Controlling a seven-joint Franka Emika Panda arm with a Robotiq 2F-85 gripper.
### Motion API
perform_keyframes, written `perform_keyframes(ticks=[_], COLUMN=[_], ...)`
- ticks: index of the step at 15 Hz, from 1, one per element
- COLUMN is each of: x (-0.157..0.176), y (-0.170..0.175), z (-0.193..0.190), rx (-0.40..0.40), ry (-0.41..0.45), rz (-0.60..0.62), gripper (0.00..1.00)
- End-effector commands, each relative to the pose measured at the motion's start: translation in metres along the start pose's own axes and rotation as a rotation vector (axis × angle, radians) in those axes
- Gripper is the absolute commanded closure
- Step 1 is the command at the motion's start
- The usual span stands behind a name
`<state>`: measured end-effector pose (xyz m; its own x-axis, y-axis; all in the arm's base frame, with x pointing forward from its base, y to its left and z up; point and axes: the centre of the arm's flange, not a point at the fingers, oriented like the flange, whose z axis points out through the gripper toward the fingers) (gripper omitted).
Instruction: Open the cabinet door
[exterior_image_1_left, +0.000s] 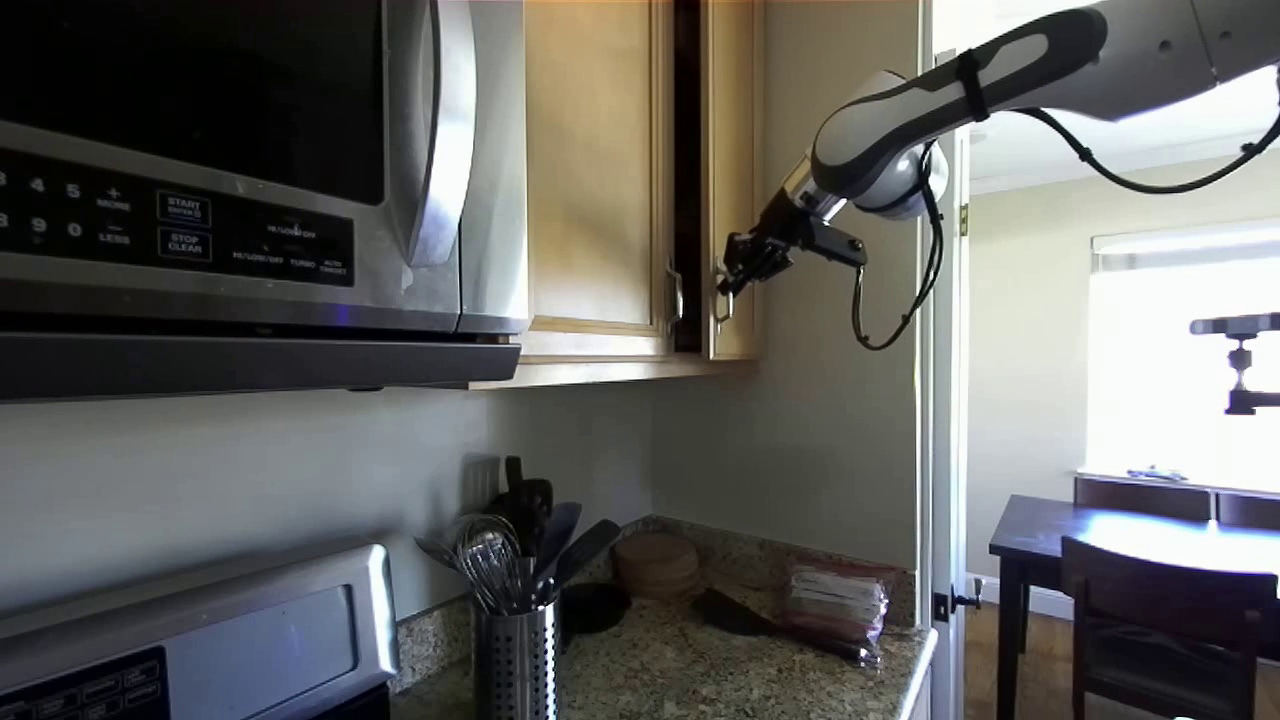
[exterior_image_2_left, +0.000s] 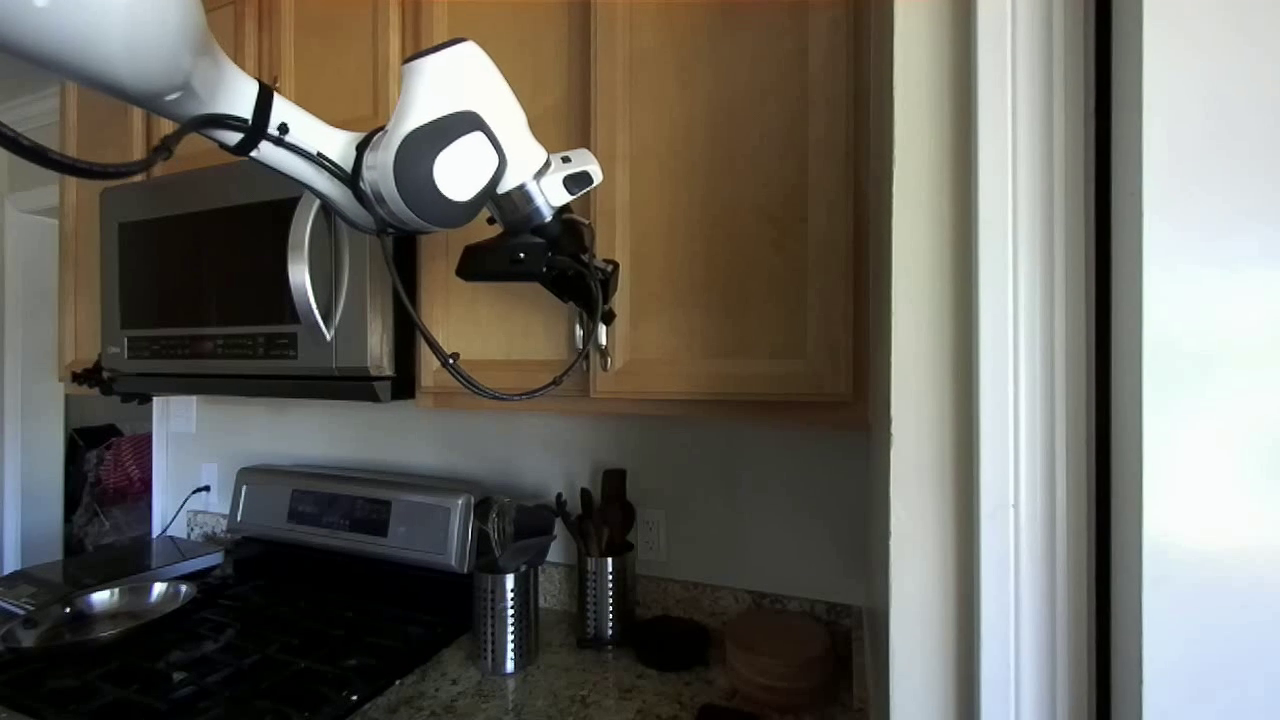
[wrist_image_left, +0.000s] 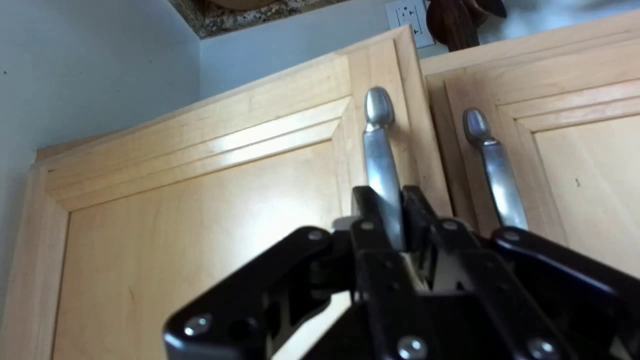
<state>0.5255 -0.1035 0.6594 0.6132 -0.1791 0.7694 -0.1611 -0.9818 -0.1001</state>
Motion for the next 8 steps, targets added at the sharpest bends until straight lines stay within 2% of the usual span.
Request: perform_keyframes(ticks=[1, 8], x=[-0.011, -0.022], y=[0.076, 0.099], z=[-0.007, -0.021], rx=[-0.121, -0.134], ry=[-0.015, -0.054], rz=[0.094, 0.140], gripper=[0.91, 0.91])
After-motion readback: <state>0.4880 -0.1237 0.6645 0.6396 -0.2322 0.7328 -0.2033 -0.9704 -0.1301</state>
